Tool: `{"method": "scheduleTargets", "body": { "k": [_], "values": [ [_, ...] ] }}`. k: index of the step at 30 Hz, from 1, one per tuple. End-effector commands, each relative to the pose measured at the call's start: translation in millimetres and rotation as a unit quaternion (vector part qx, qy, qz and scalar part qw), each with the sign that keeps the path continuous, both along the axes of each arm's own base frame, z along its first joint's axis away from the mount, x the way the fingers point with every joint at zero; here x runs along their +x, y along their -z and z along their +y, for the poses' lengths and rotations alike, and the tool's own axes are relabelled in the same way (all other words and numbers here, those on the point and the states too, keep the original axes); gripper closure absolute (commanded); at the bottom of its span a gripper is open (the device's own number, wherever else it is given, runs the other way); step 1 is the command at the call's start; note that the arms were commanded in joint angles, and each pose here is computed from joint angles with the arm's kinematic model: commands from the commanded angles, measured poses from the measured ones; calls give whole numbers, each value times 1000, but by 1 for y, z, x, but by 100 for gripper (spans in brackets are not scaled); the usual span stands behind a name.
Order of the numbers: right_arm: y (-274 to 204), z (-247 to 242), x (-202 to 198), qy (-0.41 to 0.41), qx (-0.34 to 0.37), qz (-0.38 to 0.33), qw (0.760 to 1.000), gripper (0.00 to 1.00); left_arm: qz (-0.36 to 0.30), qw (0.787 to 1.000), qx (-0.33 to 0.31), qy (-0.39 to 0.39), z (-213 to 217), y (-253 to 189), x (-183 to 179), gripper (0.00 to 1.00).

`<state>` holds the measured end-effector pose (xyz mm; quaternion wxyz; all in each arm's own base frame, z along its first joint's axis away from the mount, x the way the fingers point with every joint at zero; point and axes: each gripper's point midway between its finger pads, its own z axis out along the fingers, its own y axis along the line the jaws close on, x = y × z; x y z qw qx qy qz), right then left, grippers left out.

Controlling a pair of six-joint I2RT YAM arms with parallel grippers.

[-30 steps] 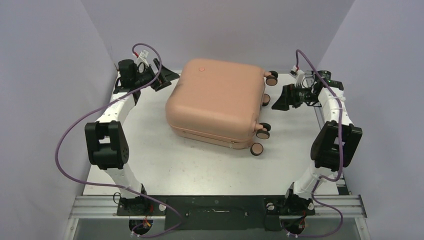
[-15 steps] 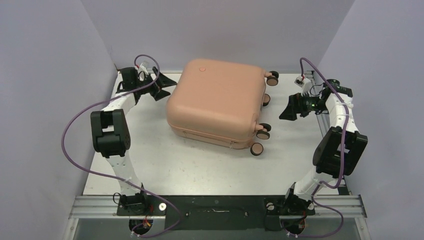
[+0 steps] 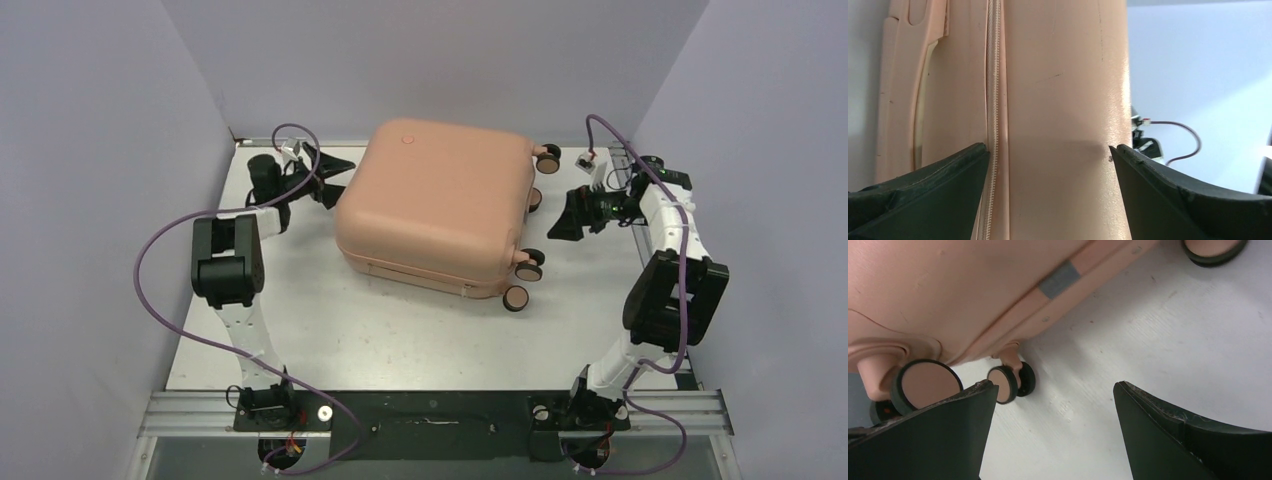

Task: Pack the luggage
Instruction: Move the luggage to the center of the board.

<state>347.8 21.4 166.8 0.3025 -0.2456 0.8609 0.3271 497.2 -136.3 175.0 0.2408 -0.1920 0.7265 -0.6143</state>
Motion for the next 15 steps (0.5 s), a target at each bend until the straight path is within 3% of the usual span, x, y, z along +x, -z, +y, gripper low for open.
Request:
{"method": "scheduleTargets", "body": {
  "k": [1,7,15],
  "values": [
    [-16,41,16,-55,28,-37,997,10,-48,986,-110,118,-52,-59,-45,4],
    [-33,70,34,-83,105,-38,990,10,-81,972,-171,137,-53,-89,-53,4],
    [-58,89,47,-98,140,-63,983,10,-112,972,-152,140,-70,-114,-58,4]
  ]
}}
